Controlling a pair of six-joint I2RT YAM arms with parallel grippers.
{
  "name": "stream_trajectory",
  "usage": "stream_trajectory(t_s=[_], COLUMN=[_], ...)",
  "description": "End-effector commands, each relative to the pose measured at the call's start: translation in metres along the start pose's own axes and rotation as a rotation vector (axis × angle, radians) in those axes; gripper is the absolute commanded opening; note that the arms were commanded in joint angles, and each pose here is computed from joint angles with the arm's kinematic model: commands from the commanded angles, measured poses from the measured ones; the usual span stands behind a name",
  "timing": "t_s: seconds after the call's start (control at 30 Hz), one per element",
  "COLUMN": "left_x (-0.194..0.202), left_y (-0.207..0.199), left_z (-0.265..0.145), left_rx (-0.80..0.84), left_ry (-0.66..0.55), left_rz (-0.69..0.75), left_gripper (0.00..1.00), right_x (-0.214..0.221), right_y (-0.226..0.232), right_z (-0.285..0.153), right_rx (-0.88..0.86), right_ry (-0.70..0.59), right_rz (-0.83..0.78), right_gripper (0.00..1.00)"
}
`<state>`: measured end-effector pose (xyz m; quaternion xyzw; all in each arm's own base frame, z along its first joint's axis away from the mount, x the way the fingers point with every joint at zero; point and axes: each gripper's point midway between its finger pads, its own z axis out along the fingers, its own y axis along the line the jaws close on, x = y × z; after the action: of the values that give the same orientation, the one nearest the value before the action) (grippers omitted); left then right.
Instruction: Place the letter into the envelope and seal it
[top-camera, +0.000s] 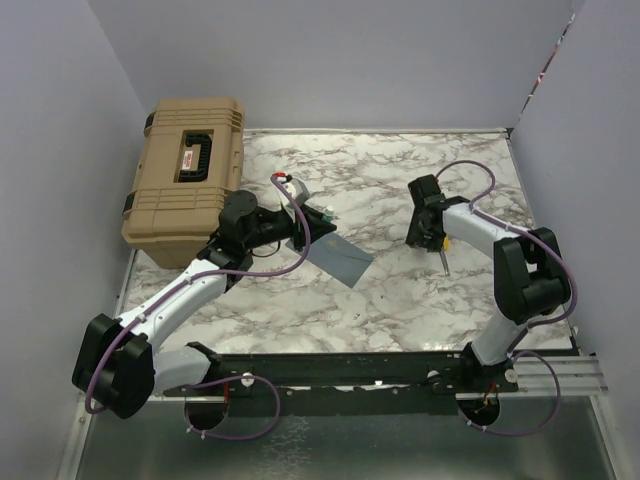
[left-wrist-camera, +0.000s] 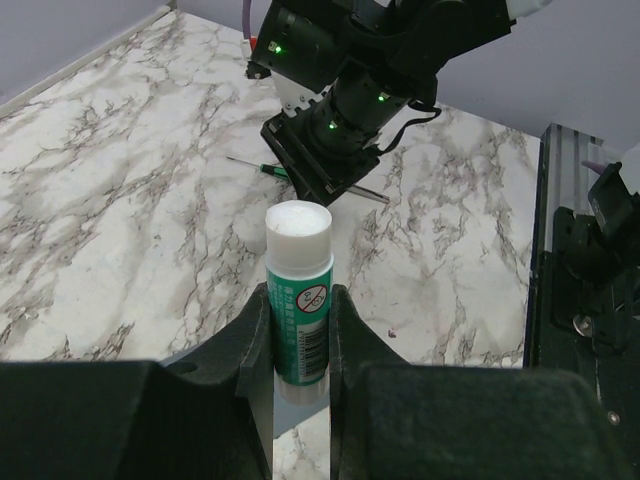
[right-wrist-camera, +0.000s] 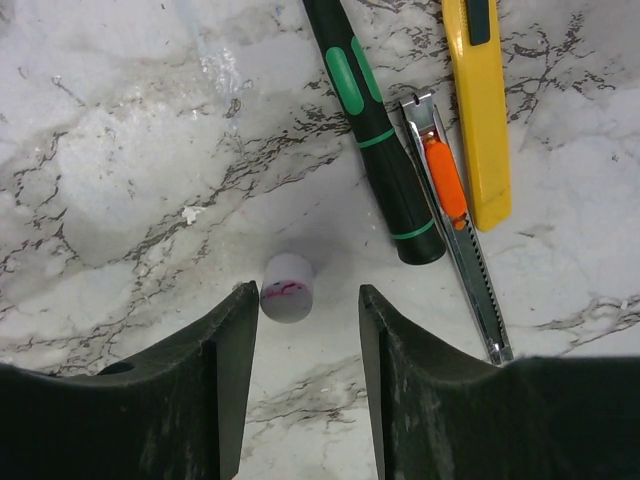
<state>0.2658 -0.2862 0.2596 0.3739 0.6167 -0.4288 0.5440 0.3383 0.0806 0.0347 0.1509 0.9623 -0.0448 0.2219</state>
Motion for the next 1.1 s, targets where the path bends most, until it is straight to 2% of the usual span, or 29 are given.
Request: stream_trajectory(t_s=[0.0,0.2,0.3,0.5,0.63,0.77,0.97,1.07], left_x=[-0.008,-0.008,-0.008,-0.008,-0.010,-0.011,-0.010,-0.007], left_y=[-0.009,-0.007,-0.007,-0.007,-0.008,-0.011,-0.020,-0.023], left_z=[-0.002,-0.002,-0.002,-0.001,0.000,0.003,0.007,0.008], left_rx=[0.028,0.020,0.018,0.024,0.031,0.054,0.105,0.124], left_ry=[-0.029,-0.029,-0.029,-0.031,-0.033,-0.030,-0.024,-0.011], left_rz=[0.025,0.023,0.023,0.030,0.038,0.052,0.103,0.101], left_gripper=[0.00,0.00,0.00,0.00,0.00,0.00,0.00,0.00], right_x=[-0.002,-0.001,0.000,-0.008,-0.021,-0.029,-0.028,-0.025], right_y=[0.005,0.003,0.002,0.004,0.009,0.031,0.089,0.106], right_z=[0.009,0.012,0.012,0.000,-0.028,-0.078,-0.190,-0.238], right_rx=[-0.024,-0.020,-0.025,-0.053,-0.115,-0.318,-0.862,-1.070], right_ry=[0.011,0.022,0.031,0.005,-0.034,-0.070,-0.121,-0.120], right_rz=[-0.001,-0.005,-0.005,0.005,0.003,-0.027,-0.144,-0.178], right_gripper=[0.46,0.39,0.29,0.03,0.00,0.00,0.00,0.00])
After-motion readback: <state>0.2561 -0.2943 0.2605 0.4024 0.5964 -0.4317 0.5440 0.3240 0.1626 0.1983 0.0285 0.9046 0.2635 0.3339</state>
